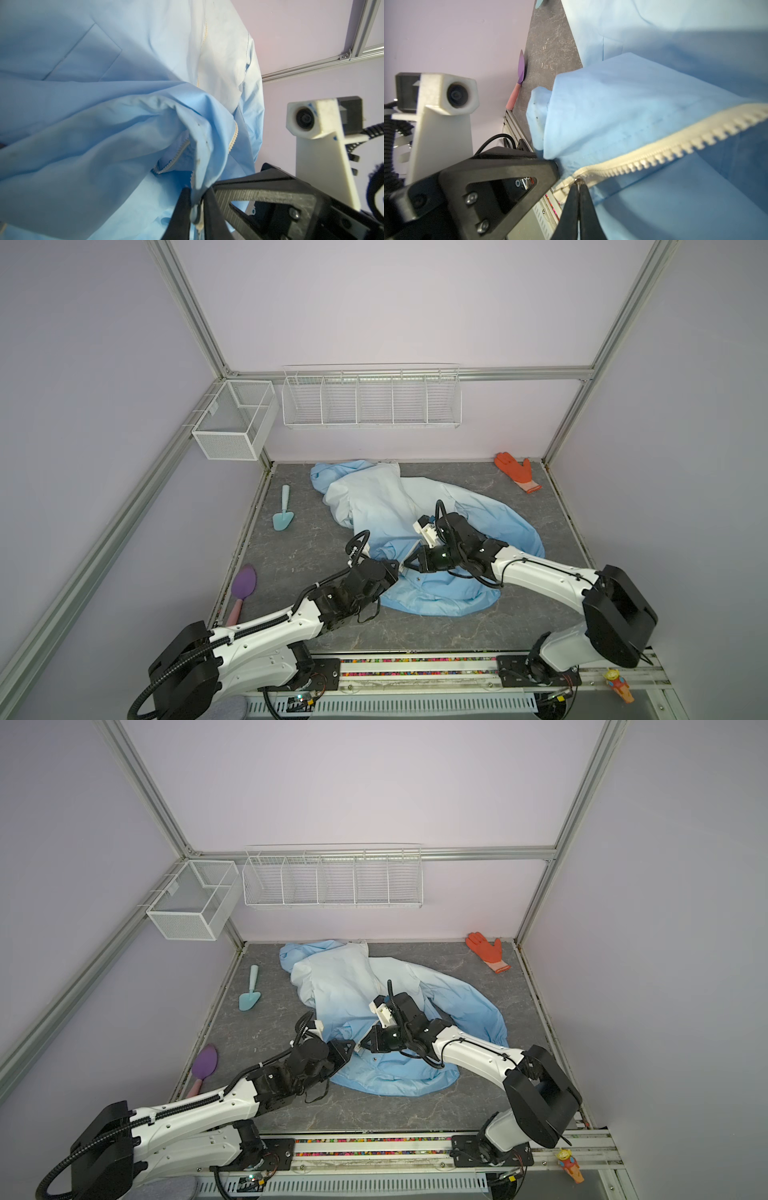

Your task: Zip up the jacket

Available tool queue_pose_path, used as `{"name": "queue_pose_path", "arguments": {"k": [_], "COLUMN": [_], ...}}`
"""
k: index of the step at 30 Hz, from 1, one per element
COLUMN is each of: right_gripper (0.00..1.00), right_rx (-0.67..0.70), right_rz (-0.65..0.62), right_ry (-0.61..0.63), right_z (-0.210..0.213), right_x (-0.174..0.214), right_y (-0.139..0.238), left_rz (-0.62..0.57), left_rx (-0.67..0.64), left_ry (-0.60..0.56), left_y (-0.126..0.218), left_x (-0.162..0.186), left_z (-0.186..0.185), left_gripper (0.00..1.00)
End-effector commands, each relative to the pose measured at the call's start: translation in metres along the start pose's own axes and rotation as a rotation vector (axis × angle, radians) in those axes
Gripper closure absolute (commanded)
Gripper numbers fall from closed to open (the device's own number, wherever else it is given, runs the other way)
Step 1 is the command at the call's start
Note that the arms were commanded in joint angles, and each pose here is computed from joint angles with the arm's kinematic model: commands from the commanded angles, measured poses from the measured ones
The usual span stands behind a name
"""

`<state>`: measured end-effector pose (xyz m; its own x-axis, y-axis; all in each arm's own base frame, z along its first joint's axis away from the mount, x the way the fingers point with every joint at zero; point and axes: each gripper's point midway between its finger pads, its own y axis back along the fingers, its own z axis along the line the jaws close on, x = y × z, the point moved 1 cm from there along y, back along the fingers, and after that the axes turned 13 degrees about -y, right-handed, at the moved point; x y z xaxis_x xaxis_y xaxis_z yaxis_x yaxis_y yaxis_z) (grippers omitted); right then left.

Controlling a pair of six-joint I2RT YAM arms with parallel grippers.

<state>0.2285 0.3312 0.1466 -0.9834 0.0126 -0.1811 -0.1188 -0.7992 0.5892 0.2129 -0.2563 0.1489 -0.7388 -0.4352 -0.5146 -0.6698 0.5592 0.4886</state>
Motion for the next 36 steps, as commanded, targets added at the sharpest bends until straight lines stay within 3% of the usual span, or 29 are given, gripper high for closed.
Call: {"name": "queue_pose_path", "arguments": {"k": [1,3,6,20,30,33,36], "right_gripper": [0.93,0.93,0.93,0.93,0.93,0.93,0.93], "right_rx": [-0.022,-0.020,-0.016,0.159,0.048,0.038,0.025], "right_rz": [-0.014,-0.014,-0.013,-0.182,-0.096,-0.068,-0.056], "right_ry": [0.002,0.004,0.007,0.114,0.172,0.169,0.154], "right_z": [0.006,0.006,0.006,-0.020,0.011,0.014,0.016], "right_x": [0.000,0.000,0.000,-0.028,-0.003,0.006,0.010], "right_y": [0.011,0.012,0.012,0.021,0.017,0.014,0.011], "left_rz": [0.001,0.001,-0.006,0.031,0.000,-0.003,0.007], "left_rx": [0.003,0.011,0.031,0.092,0.105,0.098,0.087], "left_ry": [-0.018,-0.019,-0.028,-0.055,-0.028,-0.009,0.008], "left_y": [-0.001,-0.001,0.000,0.018,0.020,0.020,0.018], "left_x": [-0.002,-0.003,-0.004,-0.006,-0.011,-0.010,-0.007], "left_z": [-0.007,-0.009,-0.012,-0.027,-0.027,-0.025,-0.020], "left_gripper": [0.87,0.88,1.00,1.00,1.00,0.78,0.67]}}
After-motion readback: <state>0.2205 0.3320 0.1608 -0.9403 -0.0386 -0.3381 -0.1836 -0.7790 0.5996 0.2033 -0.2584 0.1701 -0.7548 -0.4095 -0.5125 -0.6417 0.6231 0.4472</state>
